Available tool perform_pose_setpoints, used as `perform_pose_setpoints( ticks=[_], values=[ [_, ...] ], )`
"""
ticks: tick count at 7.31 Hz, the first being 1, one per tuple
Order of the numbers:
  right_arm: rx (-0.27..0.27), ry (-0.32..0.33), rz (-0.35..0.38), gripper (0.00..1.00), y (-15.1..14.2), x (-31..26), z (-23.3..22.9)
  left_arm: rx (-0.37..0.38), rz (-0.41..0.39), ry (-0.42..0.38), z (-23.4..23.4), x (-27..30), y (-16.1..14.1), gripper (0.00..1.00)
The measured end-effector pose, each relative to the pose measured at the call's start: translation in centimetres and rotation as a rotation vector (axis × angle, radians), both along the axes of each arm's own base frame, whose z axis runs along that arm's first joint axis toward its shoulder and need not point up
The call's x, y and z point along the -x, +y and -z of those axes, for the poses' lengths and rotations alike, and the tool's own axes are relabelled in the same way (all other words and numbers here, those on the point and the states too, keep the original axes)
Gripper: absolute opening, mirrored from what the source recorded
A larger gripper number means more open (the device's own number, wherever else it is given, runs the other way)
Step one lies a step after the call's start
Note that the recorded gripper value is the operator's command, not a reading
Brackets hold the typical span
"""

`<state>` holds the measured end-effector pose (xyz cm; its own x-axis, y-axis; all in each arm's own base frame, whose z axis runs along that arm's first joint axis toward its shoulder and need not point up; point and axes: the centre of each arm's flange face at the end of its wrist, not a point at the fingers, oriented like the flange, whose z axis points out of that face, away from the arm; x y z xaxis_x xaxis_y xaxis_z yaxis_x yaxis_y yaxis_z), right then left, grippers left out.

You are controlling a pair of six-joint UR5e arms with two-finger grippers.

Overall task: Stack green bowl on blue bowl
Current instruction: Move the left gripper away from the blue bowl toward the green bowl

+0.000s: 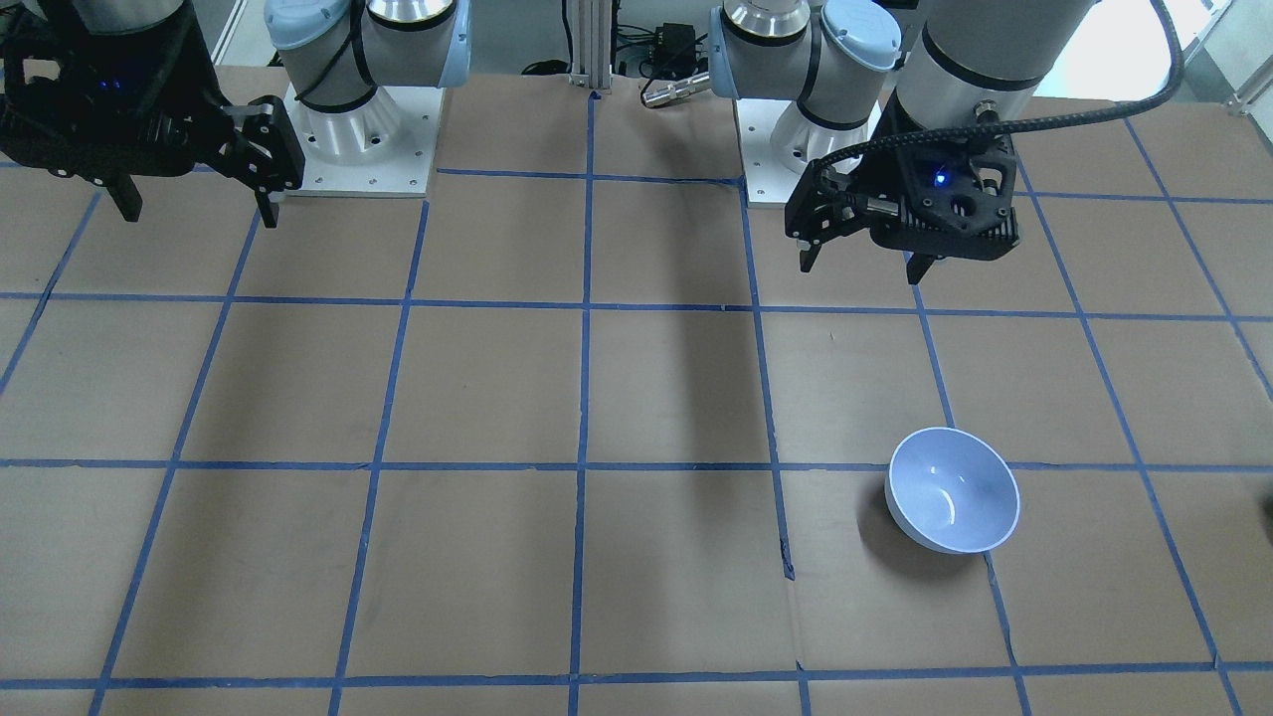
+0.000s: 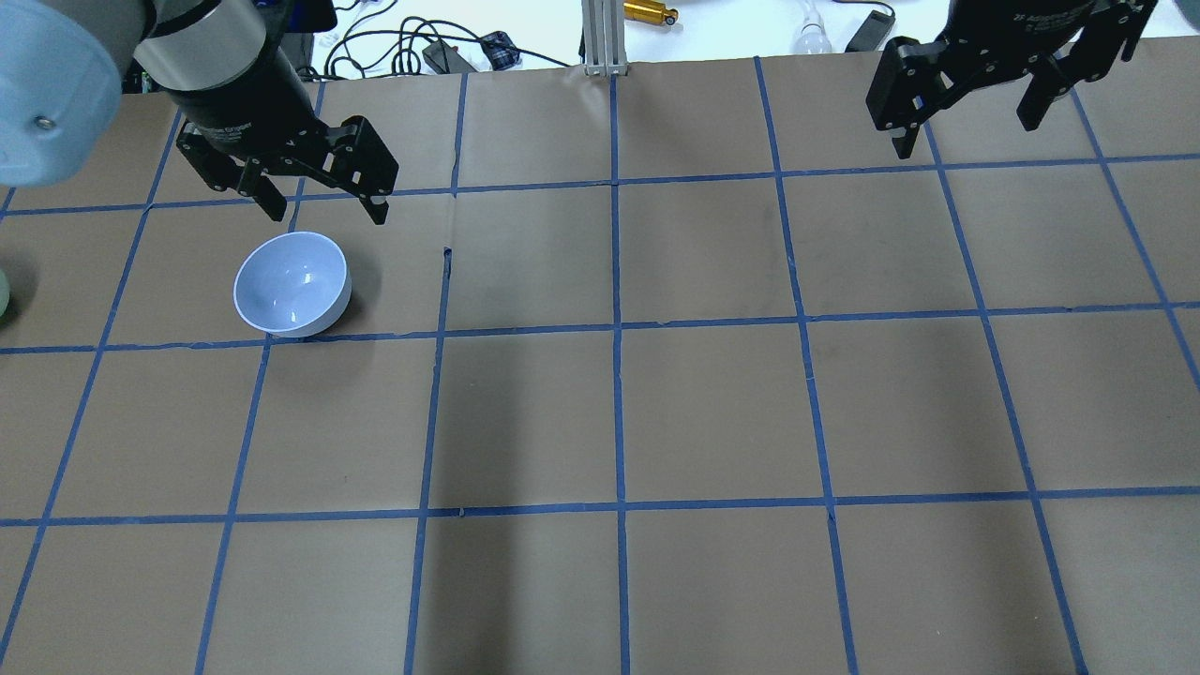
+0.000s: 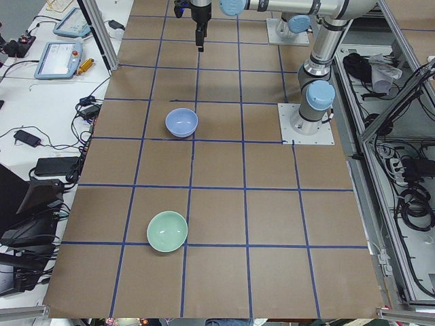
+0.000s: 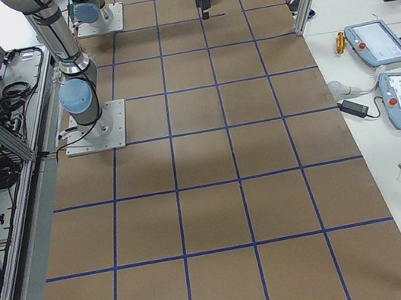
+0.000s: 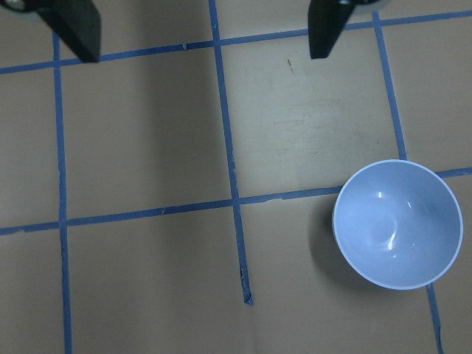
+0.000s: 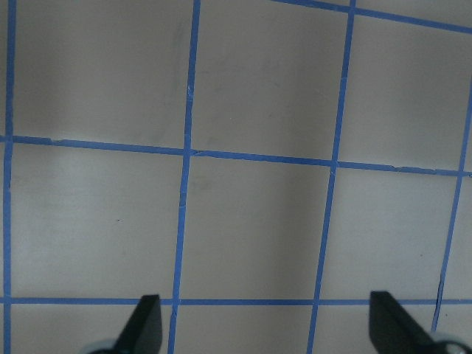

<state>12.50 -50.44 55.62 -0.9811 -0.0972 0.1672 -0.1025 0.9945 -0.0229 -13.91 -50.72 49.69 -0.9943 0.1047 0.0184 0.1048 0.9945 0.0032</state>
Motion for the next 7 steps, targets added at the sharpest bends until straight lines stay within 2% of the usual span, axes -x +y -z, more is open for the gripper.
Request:
perform_pose_setpoints(
  ticks=[3, 4, 5, 7],
  values=[
    [0.0, 0.0, 0.0, 1.0, 0.0, 0.0, 0.0, -0.001, -0.003, -0.003, 0.2, -0.2, 0.2, 1.0],
    [0.0, 0.0, 0.0, 1.0, 0.0, 0.0, 0.0, -0.002, 0.02, -0.004, 0.3, -0.8, 0.1, 1.0],
    [0.0, 0.0, 0.0, 1.0, 0.0, 0.0, 0.0, -0.001, 0.078, -0.006, 0.4, -2.2, -0.2, 1.0],
    [0.0, 0.0, 0.0, 1.0, 0.0, 0.0, 0.0, -0.003, 0.154, -0.006, 0.4, -8.3, -1.2, 1.0]
  ],
)
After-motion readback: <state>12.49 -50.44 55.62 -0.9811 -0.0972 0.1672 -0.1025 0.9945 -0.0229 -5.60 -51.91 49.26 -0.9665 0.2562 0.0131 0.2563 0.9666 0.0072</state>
